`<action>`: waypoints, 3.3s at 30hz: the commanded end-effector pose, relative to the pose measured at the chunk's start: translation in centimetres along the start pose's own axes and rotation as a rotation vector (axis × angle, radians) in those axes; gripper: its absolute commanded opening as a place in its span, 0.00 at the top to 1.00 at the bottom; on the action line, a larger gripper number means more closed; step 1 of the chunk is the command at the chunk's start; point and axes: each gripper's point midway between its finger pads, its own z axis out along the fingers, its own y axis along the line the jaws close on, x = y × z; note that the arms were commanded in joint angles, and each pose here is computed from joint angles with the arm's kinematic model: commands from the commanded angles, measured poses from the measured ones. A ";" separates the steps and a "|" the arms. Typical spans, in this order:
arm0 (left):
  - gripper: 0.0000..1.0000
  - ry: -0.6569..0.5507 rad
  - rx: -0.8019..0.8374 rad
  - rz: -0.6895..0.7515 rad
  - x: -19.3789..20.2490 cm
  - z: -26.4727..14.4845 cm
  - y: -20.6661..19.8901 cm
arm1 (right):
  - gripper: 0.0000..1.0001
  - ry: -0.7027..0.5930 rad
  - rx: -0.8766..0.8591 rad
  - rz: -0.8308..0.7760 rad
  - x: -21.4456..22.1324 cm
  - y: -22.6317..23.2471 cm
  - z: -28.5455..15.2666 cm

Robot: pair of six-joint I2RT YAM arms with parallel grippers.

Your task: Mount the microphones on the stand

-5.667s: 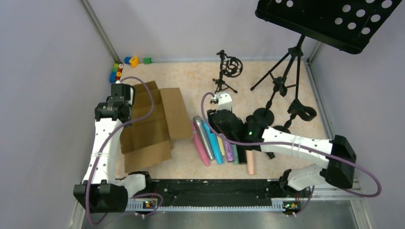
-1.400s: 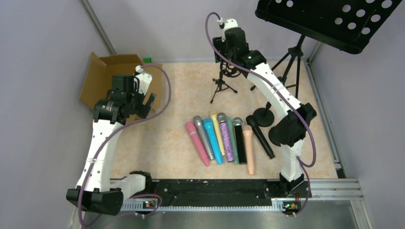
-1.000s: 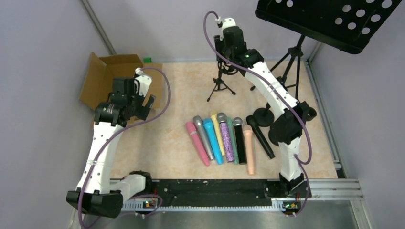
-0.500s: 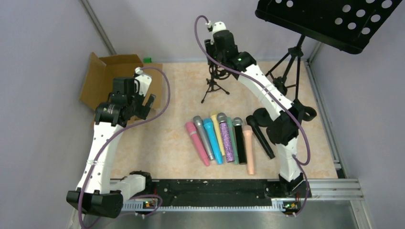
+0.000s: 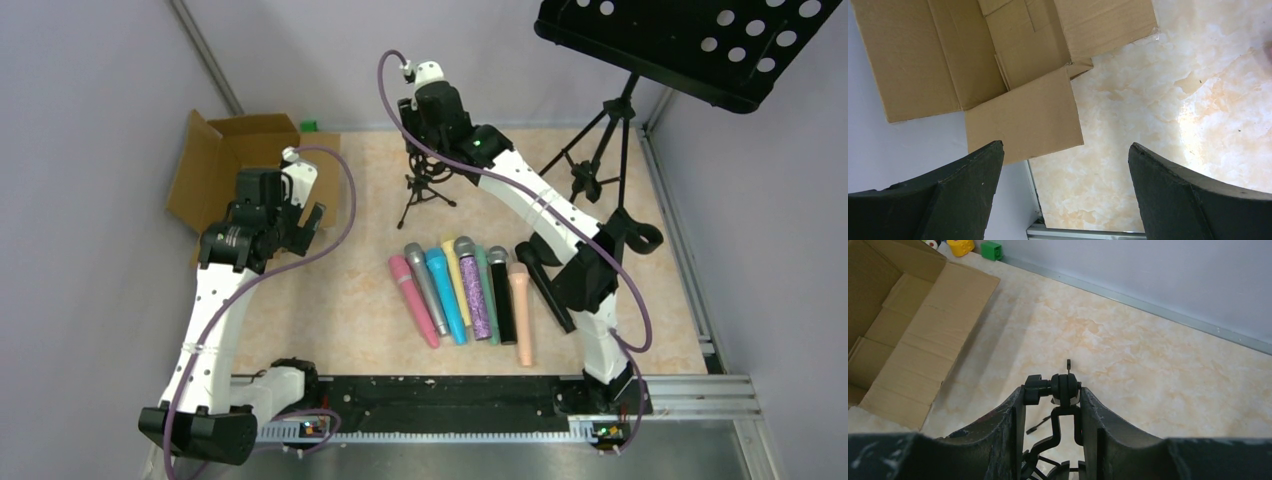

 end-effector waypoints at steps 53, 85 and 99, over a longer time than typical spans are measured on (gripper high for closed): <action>0.01 -0.028 -0.009 -0.082 0.8 -1.0 -0.4 | 0.31 0.302 0.027 0.156 23.2 -2.0 -16.1; 0.01 -0.017 -0.025 -0.082 1.4 -0.6 -0.4 | 0.69 0.365 0.125 0.044 28.7 -2.0 -9.8; 0.01 0.002 0.013 -0.059 2.8 -0.1 -1.5 | 0.93 0.208 0.029 0.183 20.7 -0.8 -13.1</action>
